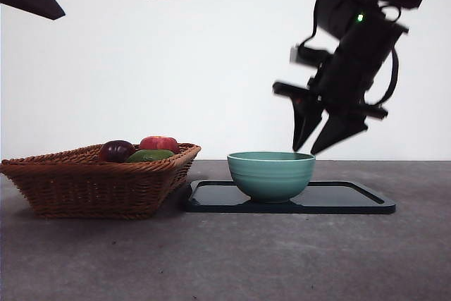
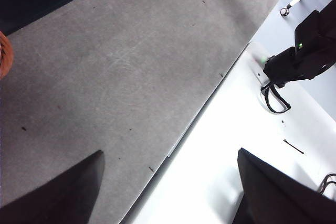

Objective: Pick up the wifruite, put it on the bowl, pick up the plate, put it on desk

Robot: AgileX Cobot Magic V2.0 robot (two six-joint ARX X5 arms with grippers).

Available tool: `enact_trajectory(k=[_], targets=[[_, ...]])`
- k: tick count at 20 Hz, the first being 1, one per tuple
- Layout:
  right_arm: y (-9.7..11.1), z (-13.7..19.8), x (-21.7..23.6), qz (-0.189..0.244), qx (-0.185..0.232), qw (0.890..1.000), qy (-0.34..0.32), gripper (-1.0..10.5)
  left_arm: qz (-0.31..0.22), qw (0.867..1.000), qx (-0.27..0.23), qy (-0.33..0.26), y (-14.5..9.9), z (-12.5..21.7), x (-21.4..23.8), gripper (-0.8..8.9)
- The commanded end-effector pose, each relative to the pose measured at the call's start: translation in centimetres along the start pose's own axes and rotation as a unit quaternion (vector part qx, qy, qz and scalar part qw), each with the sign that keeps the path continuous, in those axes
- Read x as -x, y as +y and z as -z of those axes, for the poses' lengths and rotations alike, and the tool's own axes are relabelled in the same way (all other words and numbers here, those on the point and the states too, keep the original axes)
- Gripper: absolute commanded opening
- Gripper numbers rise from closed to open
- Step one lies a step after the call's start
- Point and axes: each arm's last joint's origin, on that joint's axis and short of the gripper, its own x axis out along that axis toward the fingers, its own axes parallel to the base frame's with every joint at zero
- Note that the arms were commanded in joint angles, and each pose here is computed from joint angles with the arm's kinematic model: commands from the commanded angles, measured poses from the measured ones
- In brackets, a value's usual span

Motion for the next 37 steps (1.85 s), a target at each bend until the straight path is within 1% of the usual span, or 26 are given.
enact_trajectory(k=[1, 3, 4, 6, 7, 8, 11, 15, 21, 25, 27, 29, 37], targets=[[0.9, -1.9, 3.5, -0.009, 0.007, 0.998, -0.056, 1.6, 0.004, 1.0, -0.016, -0.002, -0.1, -0.2, 0.0, 4.06], [1.6, -2.1, 7.0, -0.017, 0.014, 0.997, -0.077, 1.6, 0.004, 1.0, -0.017, -0.002, -0.2, -0.2, 0.0, 4.06], [1.9, -1.9, 8.8, -0.033, 0.023, 0.996, -0.077, 1.6, 0.004, 1.0, -0.017, -0.002, -0.1, -0.2, 0.0, 4.06], [2.6, -1.1, 12.3, -0.066, 0.033, 0.995, -0.066, 1.6, 0.004, 1.0, -0.018, -0.002, -0.1, -0.2, 0.0, 4.06], [2.8, -0.5, 14.0, -0.075, 0.043, 0.995, -0.057, 1.6, 0.004, 1.0, -0.018, -0.002, -0.1, -0.2, 0.0, 4.06], [3.0, 0.2, 15.3, -0.074, 0.054, 0.995, -0.048, 1.6, 0.004, 1.0, -0.019, -0.002, -0.1, -0.2, 0.0, 4.06], [3.7, 2.1, 18.2, -0.078, 0.073, 0.994, -0.025, 1.6, 0.004, 1.0, -0.02, -0.002, -0.1, -0.2, 0.0, 4.06], [4.4, 4.8, 20.8, -0.093, 0.094, 0.991, -0.031, 1.6, 0.004, 1.0, -0.02, -0.002, -0.1, -0.2, 0.0, 4.06], [4.6, 9.8, 21.6, -0.119, 0.121, 0.985, -0.02, 1.6, 0.004, 1.0, -0.02, -0.002, -0.1, -0.2, 0.0, 4.06], [4.2, 13.1, 21.0, -0.132, 0.123, 0.984, -0.001, 1.6, 0.004, 1.0, -0.02, -0.002, -0.1, -0.2, 0.0, 4.06], [4.1, 14.1, 20.9, -0.149, 0.125, 0.981, 0.005, 1.6, 0.004, 1.0, -0.02, -0.002, -0.1, -0.2, 0.0, 4.06], [4.1, 14.4, 21.0, -0.161, 0.127, 0.979, 0.004, 1.6, 0.004, 1.0, -0.02, -0.002, -0.1, -0.2, 0.0, 4.06], [4.1, 14.3, 21.0, -0.161, 0.127, 0.979, 0.001, 1.6, 0.004, 1.0, -0.02, -0.002, -0.1, -0.2, 0.0, 4.06]])
